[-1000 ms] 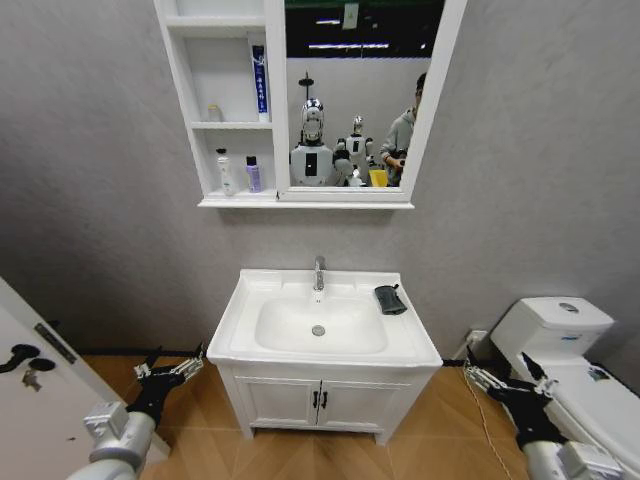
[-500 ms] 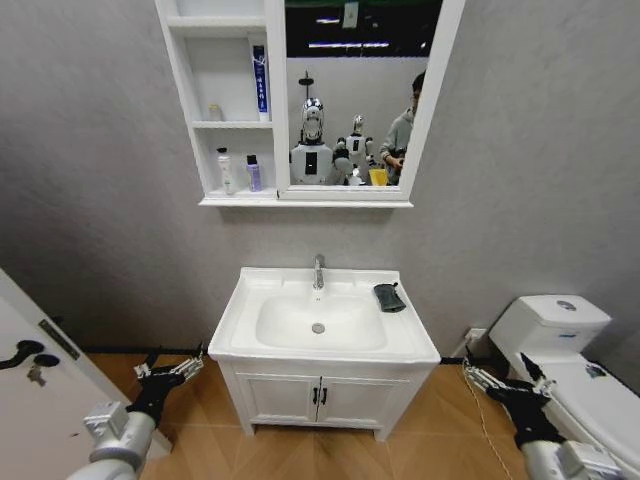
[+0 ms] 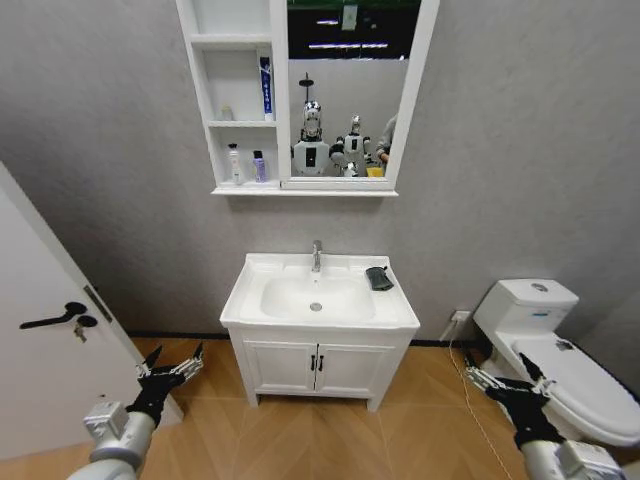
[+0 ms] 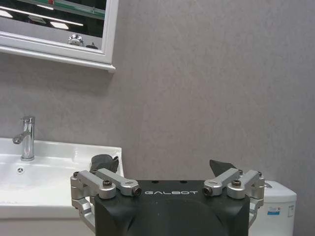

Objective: Move facial cleanser and shampoo from washbasin to cabinet, then wipe washbasin with towel.

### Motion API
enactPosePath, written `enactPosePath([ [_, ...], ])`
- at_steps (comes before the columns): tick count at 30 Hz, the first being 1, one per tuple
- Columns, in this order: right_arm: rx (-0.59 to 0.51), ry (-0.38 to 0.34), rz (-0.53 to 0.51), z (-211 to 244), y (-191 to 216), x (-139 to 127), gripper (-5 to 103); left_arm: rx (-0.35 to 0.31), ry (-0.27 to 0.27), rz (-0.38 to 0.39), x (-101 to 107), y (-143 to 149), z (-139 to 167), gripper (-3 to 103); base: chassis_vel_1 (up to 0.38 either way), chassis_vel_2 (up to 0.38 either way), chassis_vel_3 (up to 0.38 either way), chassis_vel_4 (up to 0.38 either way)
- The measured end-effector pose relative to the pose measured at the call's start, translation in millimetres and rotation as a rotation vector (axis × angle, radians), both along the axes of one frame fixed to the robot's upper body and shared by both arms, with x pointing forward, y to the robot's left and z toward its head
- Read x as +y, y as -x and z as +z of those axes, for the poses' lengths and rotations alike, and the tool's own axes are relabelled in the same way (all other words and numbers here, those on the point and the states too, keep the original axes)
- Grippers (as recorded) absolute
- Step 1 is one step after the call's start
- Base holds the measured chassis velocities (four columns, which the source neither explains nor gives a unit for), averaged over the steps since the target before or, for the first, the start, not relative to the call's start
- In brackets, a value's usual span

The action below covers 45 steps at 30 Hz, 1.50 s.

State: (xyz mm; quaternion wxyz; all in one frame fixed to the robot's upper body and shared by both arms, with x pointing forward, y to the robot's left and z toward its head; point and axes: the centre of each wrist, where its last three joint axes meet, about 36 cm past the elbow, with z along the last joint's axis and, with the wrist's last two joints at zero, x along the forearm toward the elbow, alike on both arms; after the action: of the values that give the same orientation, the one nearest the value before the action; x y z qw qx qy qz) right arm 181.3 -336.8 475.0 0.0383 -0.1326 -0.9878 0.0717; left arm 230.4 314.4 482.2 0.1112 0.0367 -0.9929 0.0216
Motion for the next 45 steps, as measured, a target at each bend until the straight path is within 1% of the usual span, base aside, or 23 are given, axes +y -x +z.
enactPosePath([
  [17,0.001,-0.001,0.0,-0.2,0.1,0.1,100,0.0,0.0,-0.001,0.0,0.0,0.1,100,0.363,-0.361,-0.357,0.358],
  [30,0.001,-0.001,0.0,-0.2,0.1,0.1,100,0.0,0.0,0.0,0.0,0.0,0.0,100,0.303,-0.313,-0.31,0.309],
  [37,0.001,-0.001,0.0,-0.2,0.1,0.1,100,0.0,0.0,0.0,0.0,0.0,0.0,100,0.051,-0.107,-0.101,0.09],
  [45,0.0,0.0,0.001,-0.1,-0.1,0.1,100,0.0,0.0,0.0,0.0,0.0,0.1,100,-0.041,0.044,0.076,-0.038],
])
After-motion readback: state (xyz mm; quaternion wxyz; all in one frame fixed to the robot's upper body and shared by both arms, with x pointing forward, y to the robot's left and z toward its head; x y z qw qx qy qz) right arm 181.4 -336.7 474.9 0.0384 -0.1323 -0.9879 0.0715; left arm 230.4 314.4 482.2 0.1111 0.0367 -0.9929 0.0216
